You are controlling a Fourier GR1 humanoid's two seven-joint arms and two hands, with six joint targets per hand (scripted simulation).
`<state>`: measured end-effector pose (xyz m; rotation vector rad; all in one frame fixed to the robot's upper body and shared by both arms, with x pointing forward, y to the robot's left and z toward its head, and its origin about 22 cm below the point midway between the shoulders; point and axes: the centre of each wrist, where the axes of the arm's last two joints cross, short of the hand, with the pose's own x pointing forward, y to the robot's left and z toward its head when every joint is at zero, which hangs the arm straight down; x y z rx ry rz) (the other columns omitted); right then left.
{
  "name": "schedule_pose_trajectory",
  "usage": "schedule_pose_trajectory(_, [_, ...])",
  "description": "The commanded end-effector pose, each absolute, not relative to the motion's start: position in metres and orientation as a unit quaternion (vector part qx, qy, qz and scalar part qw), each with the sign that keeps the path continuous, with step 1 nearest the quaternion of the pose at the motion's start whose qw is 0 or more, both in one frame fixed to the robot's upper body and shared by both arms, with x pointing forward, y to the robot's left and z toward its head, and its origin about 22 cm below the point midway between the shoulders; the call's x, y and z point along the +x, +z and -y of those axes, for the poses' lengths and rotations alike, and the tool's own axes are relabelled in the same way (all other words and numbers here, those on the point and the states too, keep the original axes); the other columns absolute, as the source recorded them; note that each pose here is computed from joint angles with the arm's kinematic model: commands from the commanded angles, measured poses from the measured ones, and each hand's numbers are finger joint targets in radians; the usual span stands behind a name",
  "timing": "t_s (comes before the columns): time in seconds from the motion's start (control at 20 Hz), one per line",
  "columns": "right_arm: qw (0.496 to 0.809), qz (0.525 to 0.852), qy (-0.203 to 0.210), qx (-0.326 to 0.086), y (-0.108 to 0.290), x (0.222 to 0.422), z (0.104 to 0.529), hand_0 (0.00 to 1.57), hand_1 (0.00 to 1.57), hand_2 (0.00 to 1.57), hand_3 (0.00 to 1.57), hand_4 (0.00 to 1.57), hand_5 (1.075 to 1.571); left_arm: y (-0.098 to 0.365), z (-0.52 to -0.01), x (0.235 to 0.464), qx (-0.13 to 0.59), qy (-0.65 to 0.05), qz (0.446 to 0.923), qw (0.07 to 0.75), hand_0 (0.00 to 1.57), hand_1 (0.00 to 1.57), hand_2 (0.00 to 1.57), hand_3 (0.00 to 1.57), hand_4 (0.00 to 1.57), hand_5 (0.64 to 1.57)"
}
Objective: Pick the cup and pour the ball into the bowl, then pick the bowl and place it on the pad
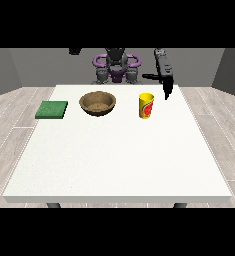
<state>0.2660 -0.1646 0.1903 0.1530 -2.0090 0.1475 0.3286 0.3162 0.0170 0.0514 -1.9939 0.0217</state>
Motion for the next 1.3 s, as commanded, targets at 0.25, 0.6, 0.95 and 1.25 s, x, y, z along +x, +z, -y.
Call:
schedule_pose_trajectory(0.25, [0.514,0.852,0.069,0.075,0.196,0.257,0.196,0.00,0.00,0.00,0.00,0.00,1.567,-0.018,-0.317,0.343,0.034,0.037,0.840,0.540,0.00,0.00,0.00,0.00,0.00,1.432])
schedule_pose_trajectory(0.6, [0.499,0.860,0.072,0.075,0.194,0.247,0.227,0.00,0.00,0.00,0.00,0.00,1.568,-0.040,-0.323,0.339,0.044,0.047,0.844,0.532,0.00,0.00,0.00,0.00,0.00,1.423])
schedule_pose_trajectory(0.95, [0.497,0.861,0.082,0.074,0.196,0.232,0.239,0.00,0.00,0.00,0.00,0.00,1.567,-0.042,-0.313,0.353,0.067,0.049,0.835,0.544,0.00,0.00,0.00,0.00,0.00,1.409])
schedule_pose_trajectory(1.25, [0.444,0.886,0.100,0.089,0.239,0.214,0.247,0.00,0.00,0.00,0.00,0.00,1.560,-0.048,-0.357,0.333,0.211,-0.015,0.853,0.476,1.32,1.32,1.57,1.57,1.02,1.487])
